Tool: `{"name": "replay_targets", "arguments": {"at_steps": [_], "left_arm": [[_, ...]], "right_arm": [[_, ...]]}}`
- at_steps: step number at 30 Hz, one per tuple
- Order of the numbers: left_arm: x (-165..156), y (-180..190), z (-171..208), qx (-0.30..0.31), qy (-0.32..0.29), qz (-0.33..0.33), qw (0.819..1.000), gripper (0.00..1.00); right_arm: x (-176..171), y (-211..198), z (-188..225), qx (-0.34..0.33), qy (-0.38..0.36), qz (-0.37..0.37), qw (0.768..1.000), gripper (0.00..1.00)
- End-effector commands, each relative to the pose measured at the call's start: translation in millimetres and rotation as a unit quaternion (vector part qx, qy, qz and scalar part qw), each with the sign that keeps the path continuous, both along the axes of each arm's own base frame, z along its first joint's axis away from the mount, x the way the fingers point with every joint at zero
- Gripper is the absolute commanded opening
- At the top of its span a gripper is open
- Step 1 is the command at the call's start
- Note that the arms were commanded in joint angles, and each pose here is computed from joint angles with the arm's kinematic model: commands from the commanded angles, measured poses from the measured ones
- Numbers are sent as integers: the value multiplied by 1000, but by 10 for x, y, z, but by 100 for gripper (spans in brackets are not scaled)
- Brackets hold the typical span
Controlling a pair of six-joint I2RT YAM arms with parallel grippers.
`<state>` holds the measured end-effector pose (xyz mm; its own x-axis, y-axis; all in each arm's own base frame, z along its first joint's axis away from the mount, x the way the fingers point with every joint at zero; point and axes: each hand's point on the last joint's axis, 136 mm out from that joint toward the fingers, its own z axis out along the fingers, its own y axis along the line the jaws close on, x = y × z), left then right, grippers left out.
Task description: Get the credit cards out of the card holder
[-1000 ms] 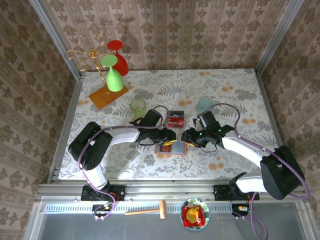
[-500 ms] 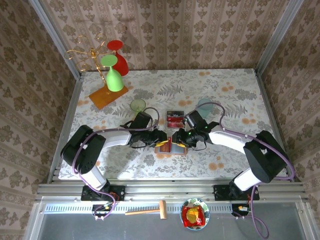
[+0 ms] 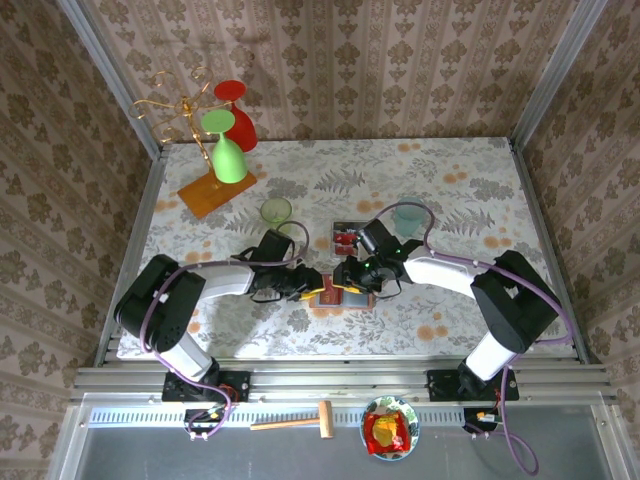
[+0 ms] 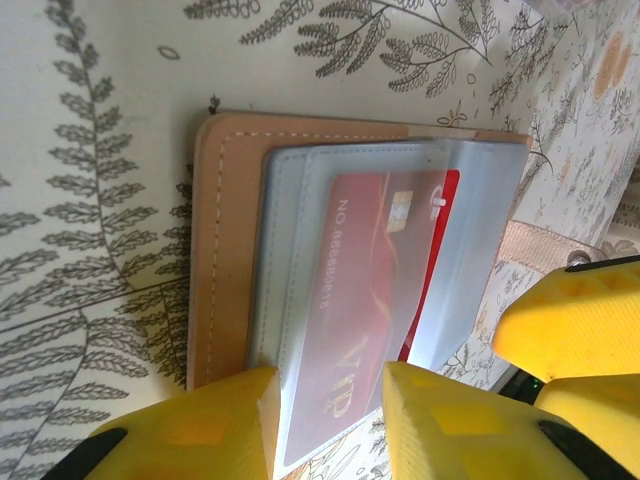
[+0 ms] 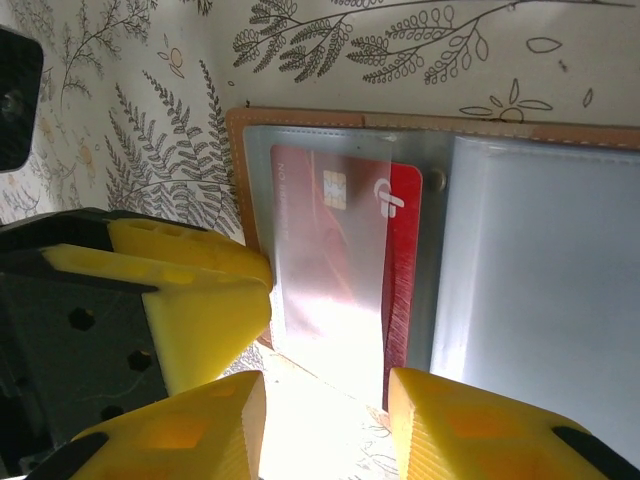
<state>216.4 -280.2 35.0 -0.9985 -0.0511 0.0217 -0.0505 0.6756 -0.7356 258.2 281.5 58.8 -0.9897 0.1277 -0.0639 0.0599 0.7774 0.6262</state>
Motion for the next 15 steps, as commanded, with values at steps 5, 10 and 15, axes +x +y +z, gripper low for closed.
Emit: {"name": "replay_targets", "arguments": {"at_steps": [5,10,15], "left_arm": [[-124,71,-98,12,5,0,1000,34],[-138,25,-73,7,3,4,1000,34],[-53,-32,97,-7,-12,9,1000,34]], "right_arm": [[-4,56,31,2,2,9,1000,39],[-16,50,21,-1,2,14,1000,39],[-8,75,16,1,2,20,1000,39]]}}
